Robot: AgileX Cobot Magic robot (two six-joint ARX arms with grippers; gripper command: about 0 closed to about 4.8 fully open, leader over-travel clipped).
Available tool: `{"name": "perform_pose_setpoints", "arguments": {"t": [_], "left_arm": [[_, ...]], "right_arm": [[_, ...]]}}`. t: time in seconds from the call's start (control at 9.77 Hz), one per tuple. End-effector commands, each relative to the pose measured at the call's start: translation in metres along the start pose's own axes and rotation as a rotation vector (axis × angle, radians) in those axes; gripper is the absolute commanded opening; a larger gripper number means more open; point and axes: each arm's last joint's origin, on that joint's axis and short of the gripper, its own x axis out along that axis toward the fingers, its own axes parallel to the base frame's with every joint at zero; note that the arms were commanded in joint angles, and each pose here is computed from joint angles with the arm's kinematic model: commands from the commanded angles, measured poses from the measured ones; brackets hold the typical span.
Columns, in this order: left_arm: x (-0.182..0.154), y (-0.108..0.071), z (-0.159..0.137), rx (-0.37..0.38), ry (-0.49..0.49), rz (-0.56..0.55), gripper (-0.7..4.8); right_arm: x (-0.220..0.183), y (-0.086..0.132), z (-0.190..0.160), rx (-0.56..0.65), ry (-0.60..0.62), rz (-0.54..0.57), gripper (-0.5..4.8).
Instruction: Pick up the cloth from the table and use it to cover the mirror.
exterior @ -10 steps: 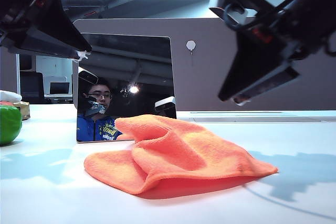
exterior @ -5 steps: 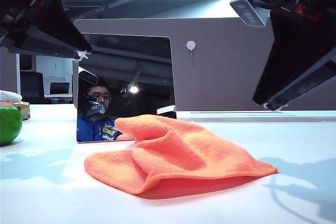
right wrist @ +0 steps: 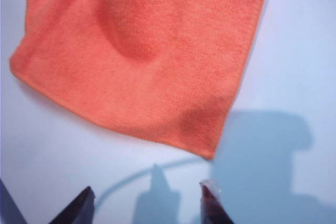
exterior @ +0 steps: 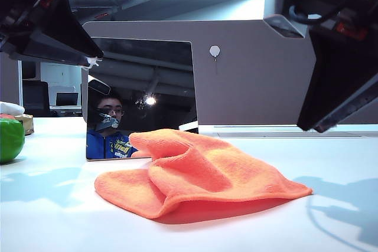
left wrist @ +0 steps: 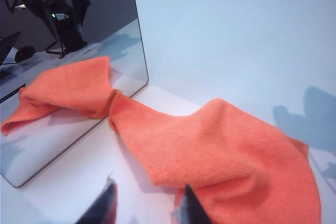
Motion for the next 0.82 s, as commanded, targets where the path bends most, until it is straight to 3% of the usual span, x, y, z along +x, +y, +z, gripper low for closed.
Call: {"name": "perform_pose_setpoints", "arguments": {"t": [0.1, 0.2, 0.41, 0.51, 0.82], "left_arm": [[-0.001, 0.000, 0.003, 0.010, -0.015, -0.006, 1.61], [-0.001, 0.000, 0.003, 0.006, -0.014, -0.007, 1.61], [-0.001, 0.000, 0.003, 0.006, -0.014, -0.007, 1.61], [-0.001, 0.000, 0.003, 0.006, -0.014, -0.007, 1.61], [-0.001, 0.000, 0.003, 0.007, -0.014, -0.006, 1.61]], "right_arm": [[0.010, -0.001, 0.002, -0.006, 0.027, 0.008, 2.57], [0.029, 0.012, 0.012, -0.096, 0.033, -0.050, 2.58], [0.035, 0.011, 0.015, -0.100, 0.028, -0.079, 2.66], [0.051, 0.008, 0.014, -0.099, 0.088, -0.149, 2.74], [0.061, 0.005, 0.018, -0.088, 0.065, -0.152, 2.75]]}}
